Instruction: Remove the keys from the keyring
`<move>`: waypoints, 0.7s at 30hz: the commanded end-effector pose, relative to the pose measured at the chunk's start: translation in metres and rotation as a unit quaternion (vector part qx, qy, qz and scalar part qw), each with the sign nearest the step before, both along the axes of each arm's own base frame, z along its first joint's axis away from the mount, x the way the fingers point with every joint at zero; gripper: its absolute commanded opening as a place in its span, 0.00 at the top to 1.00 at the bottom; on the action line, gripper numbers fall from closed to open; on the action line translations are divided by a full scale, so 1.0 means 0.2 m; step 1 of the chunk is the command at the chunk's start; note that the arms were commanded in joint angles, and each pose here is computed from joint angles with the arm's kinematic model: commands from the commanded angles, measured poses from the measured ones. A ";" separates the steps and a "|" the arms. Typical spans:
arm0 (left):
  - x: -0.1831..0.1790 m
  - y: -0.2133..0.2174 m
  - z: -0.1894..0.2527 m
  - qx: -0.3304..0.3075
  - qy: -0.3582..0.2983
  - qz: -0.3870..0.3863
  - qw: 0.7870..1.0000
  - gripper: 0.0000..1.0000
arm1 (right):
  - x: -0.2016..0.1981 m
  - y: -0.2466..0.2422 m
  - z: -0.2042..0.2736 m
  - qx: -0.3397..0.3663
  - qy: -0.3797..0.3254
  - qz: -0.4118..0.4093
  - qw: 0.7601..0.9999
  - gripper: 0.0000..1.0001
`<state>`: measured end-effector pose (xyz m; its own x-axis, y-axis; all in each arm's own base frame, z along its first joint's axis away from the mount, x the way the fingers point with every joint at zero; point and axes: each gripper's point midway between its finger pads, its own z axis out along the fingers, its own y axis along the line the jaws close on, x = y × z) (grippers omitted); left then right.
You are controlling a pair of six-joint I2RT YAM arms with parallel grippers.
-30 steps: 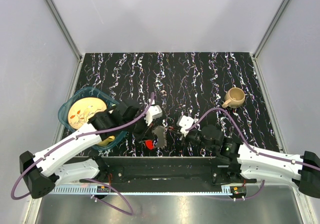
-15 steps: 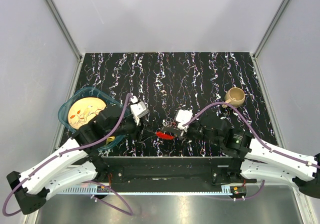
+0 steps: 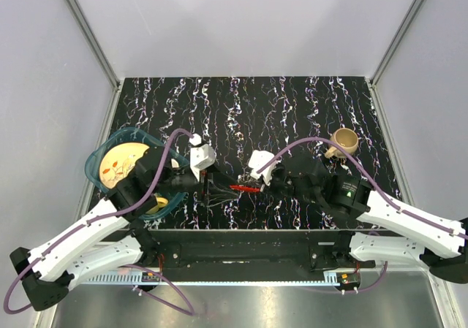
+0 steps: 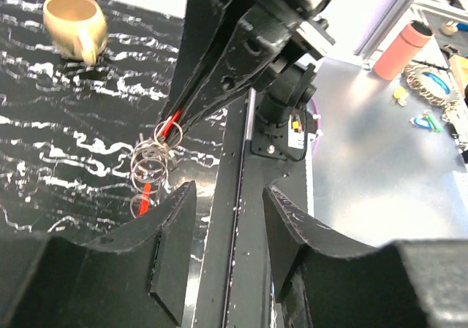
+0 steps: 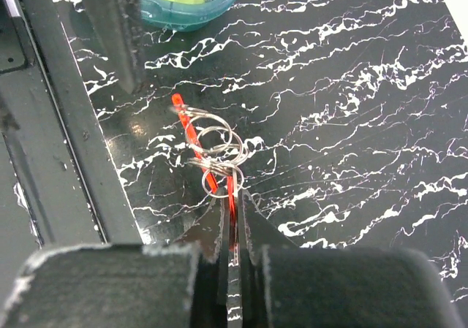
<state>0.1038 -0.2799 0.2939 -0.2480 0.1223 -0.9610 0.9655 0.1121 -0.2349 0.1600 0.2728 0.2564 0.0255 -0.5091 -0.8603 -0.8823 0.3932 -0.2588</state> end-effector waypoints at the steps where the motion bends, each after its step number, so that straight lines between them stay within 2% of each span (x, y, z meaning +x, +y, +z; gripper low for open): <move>1: -0.08 -0.03 0.17 -0.077 -0.036 -0.049 0.995 0.56 | -0.01 -0.01 0.11 0.010 0.007 -0.009 1.000 1.00; 4: -0.06 -0.06 0.14 -0.082 -0.029 -0.042 0.995 0.57 | -0.04 0.00 0.12 0.011 0.011 0.009 1.000 1.00; 8: -0.05 -0.10 0.09 -0.059 -0.006 -0.060 0.996 0.60 | -0.06 0.00 0.15 0.025 0.013 0.018 0.999 1.00; 14: -0.16 -0.13 0.16 -0.104 0.003 -0.126 0.987 0.60 | -0.09 0.02 0.20 0.033 0.055 0.010 0.998 1.00; 19: -0.14 -0.12 0.15 -0.102 -0.014 -0.111 0.988 0.59 | -0.08 0.05 0.19 0.026 0.080 -0.003 0.996 1.00; 21: -0.12 -0.12 0.08 -0.081 0.004 -0.095 0.992 0.58 | -0.10 0.06 0.19 0.033 0.082 0.003 0.996 1.00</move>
<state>0.0813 -0.3047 0.3050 -0.2779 0.0394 -0.9598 0.9545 -0.1017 -0.2805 0.1463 0.2775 0.2755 -0.0981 -0.5119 -0.8534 -0.9084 0.3962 -0.1333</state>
